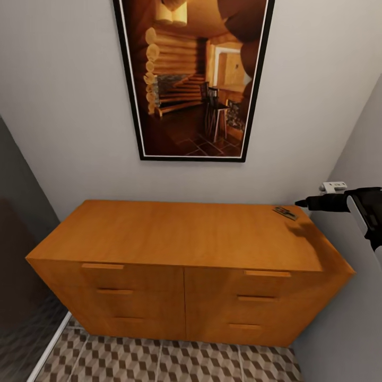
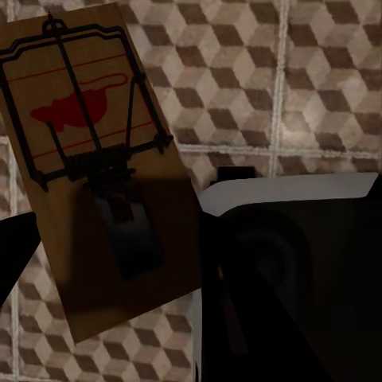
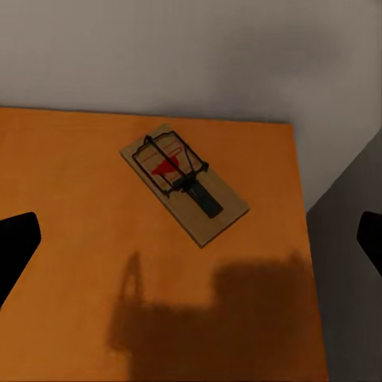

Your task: Take the four mousetraps from the cabinet in the bathroom and place them on the bathroom floor. Make sure all four end up on the same floor surface, and ensure that at least two of them are either under or directly next to the same bathroom sink.

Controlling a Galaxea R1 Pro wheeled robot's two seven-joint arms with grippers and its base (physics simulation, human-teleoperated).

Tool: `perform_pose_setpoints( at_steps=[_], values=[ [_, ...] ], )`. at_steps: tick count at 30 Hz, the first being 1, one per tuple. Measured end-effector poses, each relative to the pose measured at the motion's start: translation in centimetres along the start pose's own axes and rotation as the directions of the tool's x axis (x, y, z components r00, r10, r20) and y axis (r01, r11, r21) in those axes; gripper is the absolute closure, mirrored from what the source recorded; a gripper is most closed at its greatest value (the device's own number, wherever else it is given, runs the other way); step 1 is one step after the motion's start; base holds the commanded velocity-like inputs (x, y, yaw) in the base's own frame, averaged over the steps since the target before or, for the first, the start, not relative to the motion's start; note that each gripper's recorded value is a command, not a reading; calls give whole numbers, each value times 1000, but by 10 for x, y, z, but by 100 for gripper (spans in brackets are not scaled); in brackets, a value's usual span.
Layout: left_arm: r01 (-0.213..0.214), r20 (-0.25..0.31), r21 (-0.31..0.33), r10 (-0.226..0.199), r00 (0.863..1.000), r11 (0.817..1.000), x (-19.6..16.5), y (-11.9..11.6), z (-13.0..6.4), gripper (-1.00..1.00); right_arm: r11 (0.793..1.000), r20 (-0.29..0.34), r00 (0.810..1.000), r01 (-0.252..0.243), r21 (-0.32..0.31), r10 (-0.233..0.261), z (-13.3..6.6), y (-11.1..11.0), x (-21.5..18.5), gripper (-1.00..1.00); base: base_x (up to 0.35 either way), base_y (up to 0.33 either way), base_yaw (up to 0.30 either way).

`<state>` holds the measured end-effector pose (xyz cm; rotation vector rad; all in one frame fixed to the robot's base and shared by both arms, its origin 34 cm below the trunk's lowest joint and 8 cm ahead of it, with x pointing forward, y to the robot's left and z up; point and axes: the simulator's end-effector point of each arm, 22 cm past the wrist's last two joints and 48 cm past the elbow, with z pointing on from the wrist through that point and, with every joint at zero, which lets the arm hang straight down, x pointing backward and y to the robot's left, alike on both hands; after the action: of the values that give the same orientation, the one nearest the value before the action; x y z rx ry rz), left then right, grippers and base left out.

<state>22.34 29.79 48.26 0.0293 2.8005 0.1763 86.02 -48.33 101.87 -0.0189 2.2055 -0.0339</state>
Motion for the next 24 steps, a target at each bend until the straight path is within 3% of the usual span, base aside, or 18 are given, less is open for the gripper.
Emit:
perform_pose_setpoints(
  at_steps=[24],
  values=[
    [-2,-18,0,2,1000,1000,7,0,-1,100,1000,-26,1000,-6,-1,6,11,0,12,-100,8,0,0]
  ],
)
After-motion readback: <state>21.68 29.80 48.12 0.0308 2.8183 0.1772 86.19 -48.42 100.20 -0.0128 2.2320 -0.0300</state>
